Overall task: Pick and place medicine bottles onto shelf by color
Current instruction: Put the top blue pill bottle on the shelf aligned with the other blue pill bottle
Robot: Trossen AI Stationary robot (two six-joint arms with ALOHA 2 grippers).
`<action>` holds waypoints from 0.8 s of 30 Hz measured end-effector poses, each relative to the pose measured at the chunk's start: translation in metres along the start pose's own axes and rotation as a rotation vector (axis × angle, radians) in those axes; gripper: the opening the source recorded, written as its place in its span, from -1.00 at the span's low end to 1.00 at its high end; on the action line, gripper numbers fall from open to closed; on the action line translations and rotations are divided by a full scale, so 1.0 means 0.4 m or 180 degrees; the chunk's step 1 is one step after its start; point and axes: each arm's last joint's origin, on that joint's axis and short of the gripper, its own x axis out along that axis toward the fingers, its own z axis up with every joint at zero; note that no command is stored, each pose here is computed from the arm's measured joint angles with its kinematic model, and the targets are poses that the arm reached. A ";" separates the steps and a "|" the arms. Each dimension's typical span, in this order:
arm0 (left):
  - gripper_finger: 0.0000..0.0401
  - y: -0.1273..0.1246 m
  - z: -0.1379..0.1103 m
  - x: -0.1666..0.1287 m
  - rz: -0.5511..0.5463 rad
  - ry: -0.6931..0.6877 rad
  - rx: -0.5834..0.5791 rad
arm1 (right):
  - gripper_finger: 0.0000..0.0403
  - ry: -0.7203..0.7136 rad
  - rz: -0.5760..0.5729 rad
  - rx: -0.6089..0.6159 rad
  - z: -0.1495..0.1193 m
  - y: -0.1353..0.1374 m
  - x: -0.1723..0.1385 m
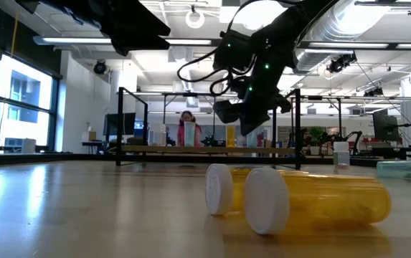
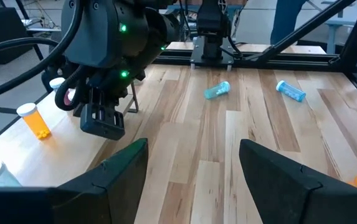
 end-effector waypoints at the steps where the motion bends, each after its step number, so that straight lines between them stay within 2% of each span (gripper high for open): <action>1: 0.20 0.000 0.000 0.000 0.0000 0.0000 0.0000 | -1.00 0.0015 -0.0011 -0.0016 -0.001 -0.001 0.000; 7: 0.20 0.000 0.000 0.000 0.0003 0.0000 0.0000 | -1.00 0.0158 -0.0150 -0.0005 -0.016 -0.013 -0.001; 24: 0.20 0.000 0.000 0.000 0.0004 0.0000 -0.0001 | -1.00 -0.0004 0.0004 0.0087 0.004 -0.003 0.005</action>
